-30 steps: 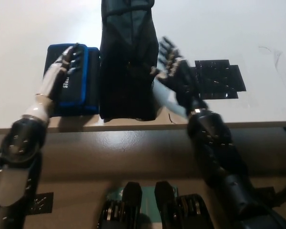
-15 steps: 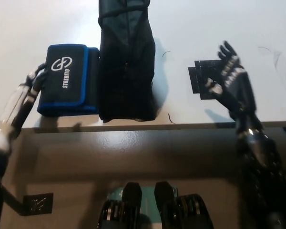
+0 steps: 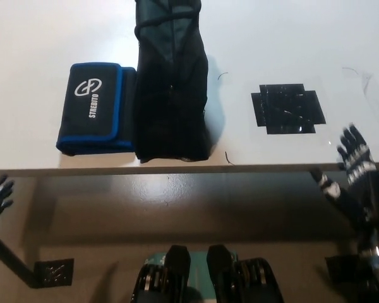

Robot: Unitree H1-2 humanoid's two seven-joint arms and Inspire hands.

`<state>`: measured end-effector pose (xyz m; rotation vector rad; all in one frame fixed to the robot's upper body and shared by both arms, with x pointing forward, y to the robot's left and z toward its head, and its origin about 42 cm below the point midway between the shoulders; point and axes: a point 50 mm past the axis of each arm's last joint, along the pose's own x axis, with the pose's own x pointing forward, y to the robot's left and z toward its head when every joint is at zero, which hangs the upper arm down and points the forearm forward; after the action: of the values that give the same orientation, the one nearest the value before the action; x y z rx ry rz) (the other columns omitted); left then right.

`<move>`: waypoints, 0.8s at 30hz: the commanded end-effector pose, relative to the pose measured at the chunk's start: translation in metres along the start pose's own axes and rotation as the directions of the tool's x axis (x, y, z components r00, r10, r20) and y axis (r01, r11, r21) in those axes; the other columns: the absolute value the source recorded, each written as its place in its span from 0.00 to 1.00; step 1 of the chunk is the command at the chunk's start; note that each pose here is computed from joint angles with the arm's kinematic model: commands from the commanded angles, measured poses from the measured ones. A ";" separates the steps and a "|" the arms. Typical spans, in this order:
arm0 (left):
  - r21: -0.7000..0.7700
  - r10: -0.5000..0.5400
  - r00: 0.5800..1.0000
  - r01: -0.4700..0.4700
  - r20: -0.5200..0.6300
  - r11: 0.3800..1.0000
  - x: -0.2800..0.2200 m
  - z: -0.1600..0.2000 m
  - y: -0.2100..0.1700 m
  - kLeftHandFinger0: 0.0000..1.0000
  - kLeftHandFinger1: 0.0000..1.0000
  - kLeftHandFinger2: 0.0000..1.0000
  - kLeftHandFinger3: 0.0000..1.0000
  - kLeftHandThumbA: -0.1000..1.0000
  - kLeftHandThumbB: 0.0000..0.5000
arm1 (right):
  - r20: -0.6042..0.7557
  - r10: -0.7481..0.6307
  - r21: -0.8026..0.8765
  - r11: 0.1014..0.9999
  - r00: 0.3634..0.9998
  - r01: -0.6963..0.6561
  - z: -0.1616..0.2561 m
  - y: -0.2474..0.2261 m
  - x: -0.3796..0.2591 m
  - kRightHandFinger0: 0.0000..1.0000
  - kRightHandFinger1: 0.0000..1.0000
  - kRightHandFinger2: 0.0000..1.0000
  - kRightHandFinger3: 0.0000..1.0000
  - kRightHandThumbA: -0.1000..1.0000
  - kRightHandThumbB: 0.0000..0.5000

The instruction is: Use both hands to pick up the lunch bag on the right hand side and smoothly move it near the note book on the left hand side

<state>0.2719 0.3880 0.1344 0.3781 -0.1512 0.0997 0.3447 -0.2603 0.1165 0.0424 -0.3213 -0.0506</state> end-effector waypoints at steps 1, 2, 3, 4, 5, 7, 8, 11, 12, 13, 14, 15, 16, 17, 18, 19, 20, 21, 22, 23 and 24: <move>-0.062 0.138 0.978 -0.129 0.154 0.990 -0.012 -0.006 0.024 0.87 0.84 0.89 1.00 1.00 0.31 | 0.138 -0.023 0.008 1.000 0.990 0.022 0.018 -0.010 -0.015 1.00 1.00 1.00 1.00 1.00 0.38; -0.063 0.137 0.979 -0.129 0.150 0.990 -0.011 -0.012 0.023 0.85 0.78 0.83 0.96 1.00 0.29 | 0.123 -0.024 0.008 1.000 0.992 0.023 0.014 -0.011 -0.019 1.00 1.00 1.00 1.00 1.00 0.30; -0.063 0.136 0.980 -0.128 0.147 0.990 -0.011 -0.015 0.023 0.83 0.76 0.80 0.94 1.00 0.29 | 0.116 -0.026 0.009 1.000 0.993 0.025 0.012 -0.011 -0.021 1.00 1.00 1.00 1.00 1.00 0.28; -0.065 0.136 0.981 -0.128 0.137 0.990 -0.011 -0.019 0.022 0.83 0.74 0.77 0.91 1.00 0.29 | 0.102 -0.033 0.011 0.999 0.994 0.032 0.009 -0.011 -0.026 1.00 1.00 1.00 1.00 1.00 0.28; -0.068 0.135 0.982 -0.127 0.135 0.990 -0.010 -0.020 0.022 0.83 0.73 0.76 0.90 1.00 0.27 | 0.096 -0.033 0.010 0.999 0.995 0.032 0.008 -0.011 -0.027 1.00 1.00 1.00 1.00 1.00 0.27; -0.074 0.135 0.983 -0.126 0.124 0.989 -0.007 -0.023 0.020 0.81 0.71 0.74 0.88 1.00 0.26 | 0.078 -0.032 0.009 0.999 0.996 0.031 0.003 -0.010 -0.031 0.97 1.00 1.00 1.00 1.00 0.22; -0.078 0.132 0.985 -0.124 0.115 0.989 -0.006 -0.026 0.019 0.82 0.72 0.75 0.88 1.00 0.26 | 0.069 -0.030 0.003 1.000 0.997 0.030 0.002 -0.010 -0.033 0.95 1.00 1.00 1.00 1.00 0.19; -0.077 0.121 0.989 -0.115 0.082 0.990 -0.010 -0.034 0.017 0.88 0.77 0.80 0.92 1.00 0.26 | 0.042 -0.030 -0.008 1.000 0.999 0.030 -0.005 -0.011 -0.034 0.92 0.96 1.00 1.00 1.00 0.14; -0.074 0.118 0.990 -0.112 0.073 0.991 -0.011 -0.036 0.017 0.91 0.78 0.81 0.93 1.00 0.24 | 0.032 -0.034 -0.012 0.999 0.999 0.035 -0.008 -0.012 -0.033 0.92 0.96 1.00 1.00 1.00 0.15; -0.071 0.112 0.991 -0.107 0.068 0.992 -0.012 -0.038 0.017 0.94 0.82 0.84 0.95 1.00 0.26 | 0.019 -0.039 -0.015 0.999 0.999 0.039 -0.012 -0.014 -0.032 0.93 0.99 1.00 1.00 1.00 0.16; -0.064 0.110 0.992 -0.106 0.064 0.992 -0.012 -0.039 0.017 0.98 0.85 0.86 0.97 1.00 0.25 | 0.006 -0.042 -0.012 0.999 0.999 0.042 -0.015 -0.015 -0.031 0.94 1.00 1.00 1.00 1.00 0.17; -0.062 0.111 0.992 -0.108 0.062 0.992 -0.012 -0.039 0.017 1.00 0.87 0.87 0.98 1.00 0.26 | -0.003 -0.043 -0.014 0.999 0.999 0.043 -0.018 -0.016 -0.031 0.94 1.00 1.00 1.00 1.00 0.18; -0.062 0.113 0.992 -0.109 0.062 0.992 -0.011 -0.039 0.018 1.00 0.88 0.87 0.98 1.00 0.25 | -0.007 -0.043 -0.015 0.999 0.999 0.043 -0.019 -0.016 -0.030 0.94 1.00 1.00 1.00 1.00 0.21; -0.061 0.113 0.992 -0.109 0.062 0.992 -0.010 -0.039 0.019 1.00 0.89 0.88 0.99 1.00 0.26 | -0.011 -0.044 -0.013 0.999 0.999 0.044 -0.020 -0.016 -0.028 0.95 1.00 1.00 1.00 1.00 0.21; -0.060 0.112 0.992 -0.108 0.061 0.992 -0.009 -0.040 0.019 1.00 0.90 0.88 1.00 1.00 0.27 | -0.016 -0.046 -0.012 0.999 0.999 0.046 -0.022 -0.017 -0.027 0.95 1.00 1.00 1.00 1.00 0.22; -0.058 0.111 0.992 -0.108 0.059 0.992 -0.009 -0.040 0.019 1.00 0.91 0.89 1.00 1.00 0.28 | -0.020 -0.048 -0.014 0.999 0.999 0.048 -0.023 -0.018 -0.026 0.95 1.00 1.00 1.00 1.00 0.25; -0.060 0.112 0.992 -0.108 0.056 0.992 -0.007 -0.041 0.019 1.00 0.91 0.89 1.00 1.00 0.31 | -0.024 -0.049 -0.013 0.999 0.998 0.049 -0.024 -0.018 -0.026 0.96 1.00 1.00 1.00 1.00 0.24; -0.064 0.113 0.992 -0.109 0.055 0.992 -0.006 -0.041 0.019 1.00 0.91 0.90 1.00 1.00 0.33 | -0.027 -0.049 -0.007 0.999 0.998 0.049 -0.025 -0.019 -0.025 0.96 1.00 1.00 1.00 1.00 0.24; -0.066 0.113 0.992 -0.110 0.054 0.992 -0.006 -0.042 0.019 1.00 0.92 0.91 1.00 1.00 0.32 | -0.031 -0.050 -0.002 0.999 0.998 0.050 -0.026 -0.019 -0.026 0.96 1.00 1.00 1.00 1.00 0.25; -0.066 0.113 0.992 -0.110 0.052 0.992 -0.006 -0.042 0.019 1.00 0.92 0.91 1.00 1.00 0.33 | -0.032 -0.051 -0.001 0.999 0.998 0.051 -0.027 -0.019 -0.025 0.97 1.00 1.00 1.00 1.00 0.25; -0.066 0.111 0.993 -0.108 0.050 0.992 -0.006 -0.043 0.019 1.00 0.94 0.92 1.00 1.00 0.33 | -0.032 -0.048 0.002 0.999 0.998 0.049 -0.027 -0.019 -0.025 0.97 1.00 1.00 1.00 1.00 0.25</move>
<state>0.2624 0.4120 0.0856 0.2943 -0.1404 0.1808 0.3177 -0.2744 0.0668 0.0501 -0.1805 -0.1048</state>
